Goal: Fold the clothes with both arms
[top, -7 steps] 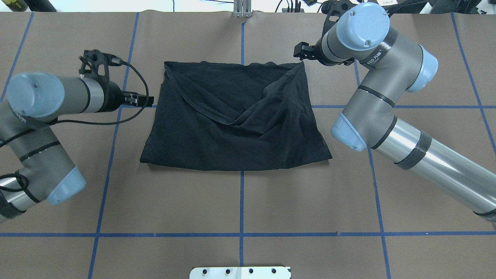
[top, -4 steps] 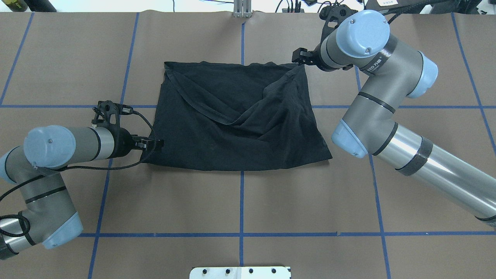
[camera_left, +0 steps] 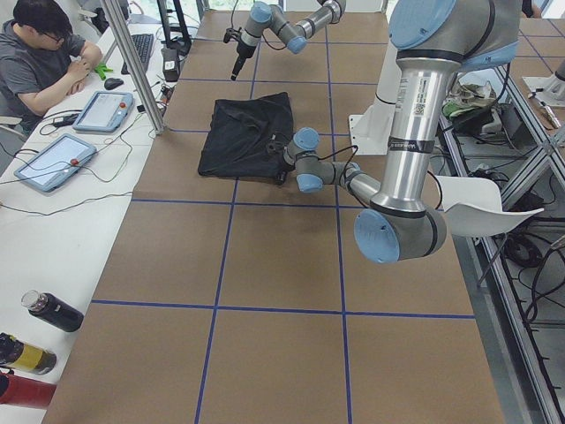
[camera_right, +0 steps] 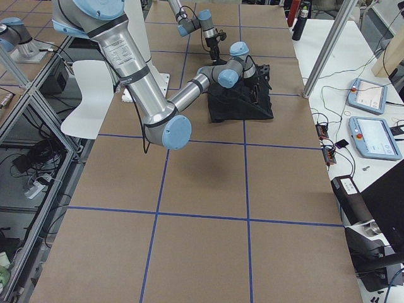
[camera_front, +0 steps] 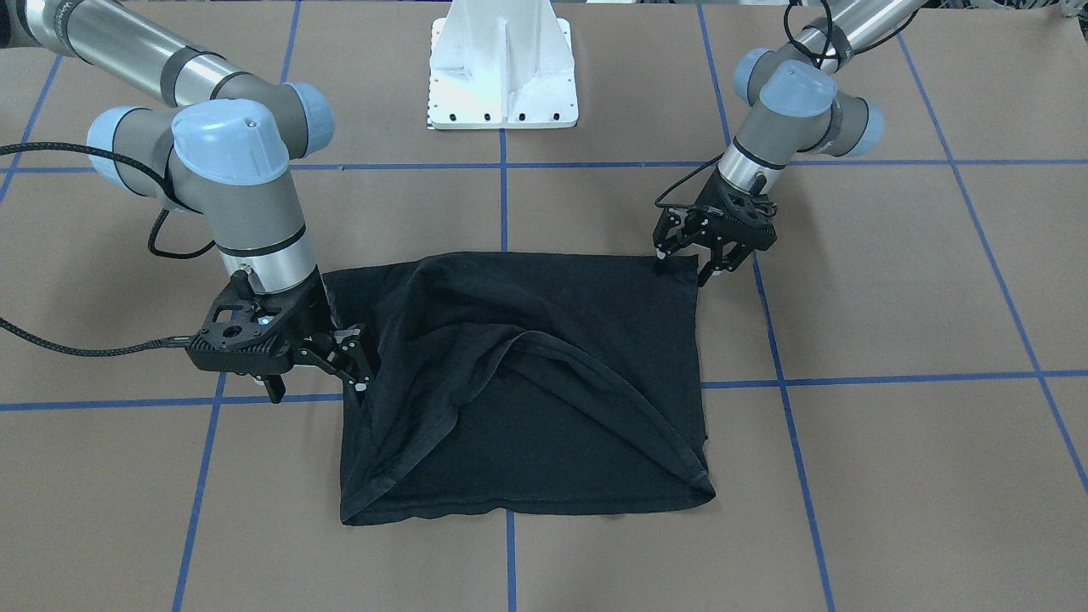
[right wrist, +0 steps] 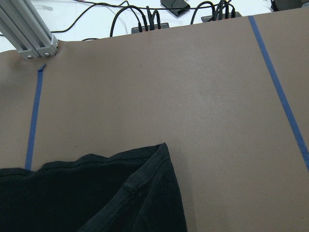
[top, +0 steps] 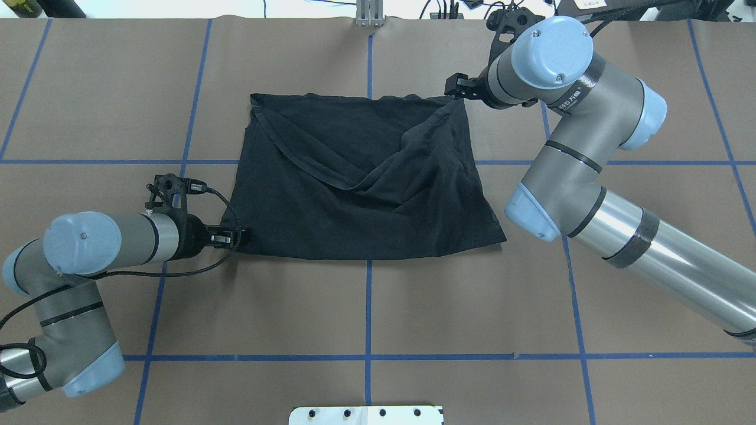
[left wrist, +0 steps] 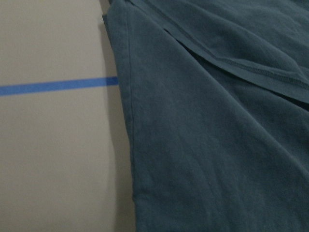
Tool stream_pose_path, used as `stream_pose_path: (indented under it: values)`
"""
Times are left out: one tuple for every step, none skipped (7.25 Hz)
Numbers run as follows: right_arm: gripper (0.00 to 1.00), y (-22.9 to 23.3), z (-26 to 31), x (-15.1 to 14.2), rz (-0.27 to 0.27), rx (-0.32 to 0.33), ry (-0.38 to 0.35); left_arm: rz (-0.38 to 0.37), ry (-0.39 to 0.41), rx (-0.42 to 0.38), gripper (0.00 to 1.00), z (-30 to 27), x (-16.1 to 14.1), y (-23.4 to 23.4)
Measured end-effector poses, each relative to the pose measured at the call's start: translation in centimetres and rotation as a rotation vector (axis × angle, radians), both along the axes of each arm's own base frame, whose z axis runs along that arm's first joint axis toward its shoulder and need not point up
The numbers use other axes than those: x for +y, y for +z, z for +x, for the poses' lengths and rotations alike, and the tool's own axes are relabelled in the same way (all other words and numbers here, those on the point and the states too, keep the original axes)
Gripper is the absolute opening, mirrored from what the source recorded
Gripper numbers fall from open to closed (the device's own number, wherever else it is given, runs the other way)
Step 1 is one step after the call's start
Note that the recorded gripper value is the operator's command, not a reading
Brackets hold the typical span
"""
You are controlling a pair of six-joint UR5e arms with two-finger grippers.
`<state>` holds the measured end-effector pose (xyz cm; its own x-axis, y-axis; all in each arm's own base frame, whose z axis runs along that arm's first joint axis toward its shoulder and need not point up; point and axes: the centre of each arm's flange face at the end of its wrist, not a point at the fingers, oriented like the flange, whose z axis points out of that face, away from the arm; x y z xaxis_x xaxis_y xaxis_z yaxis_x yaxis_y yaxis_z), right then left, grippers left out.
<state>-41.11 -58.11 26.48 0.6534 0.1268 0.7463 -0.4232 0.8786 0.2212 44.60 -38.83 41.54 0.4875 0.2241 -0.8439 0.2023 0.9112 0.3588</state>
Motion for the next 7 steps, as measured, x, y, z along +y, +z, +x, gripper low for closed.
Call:
stream_pose_path:
  values:
    - [1.00,0.0,-0.2,0.1,-0.001,-0.002,0.000,-0.004,0.001,-0.006,0.00,-0.2,0.2,0.4]
    - [1.00,0.0,-0.5,0.4,-0.003,-0.004,-0.003,-0.004,0.002,-0.009,0.00,-0.5,0.3,0.5]
    - [1.00,-0.1,-1.1,0.8,-0.003,-0.005,-0.010,0.004,0.004,-0.009,0.00,-0.7,0.4,0.2]
    - [1.00,-0.2,-1.7,1.2,-0.001,-0.005,-0.017,0.029,0.002,-0.018,0.00,-1.3,-0.1,0.0]
    - [1.00,-0.5,-2.3,1.7,0.004,-0.007,-0.024,0.078,-0.019,-0.049,0.00,-3.0,-2.2,0.1]
    - [1.00,-0.8,-2.7,2.1,0.009,-0.010,-0.029,0.129,-0.059,-0.091,0.00,-5.2,-5.6,0.4]
    - [1.00,-1.1,-3.1,2.5,0.016,-0.012,-0.032,0.161,-0.109,-0.131,0.00,-6.7,-10.0,0.5]
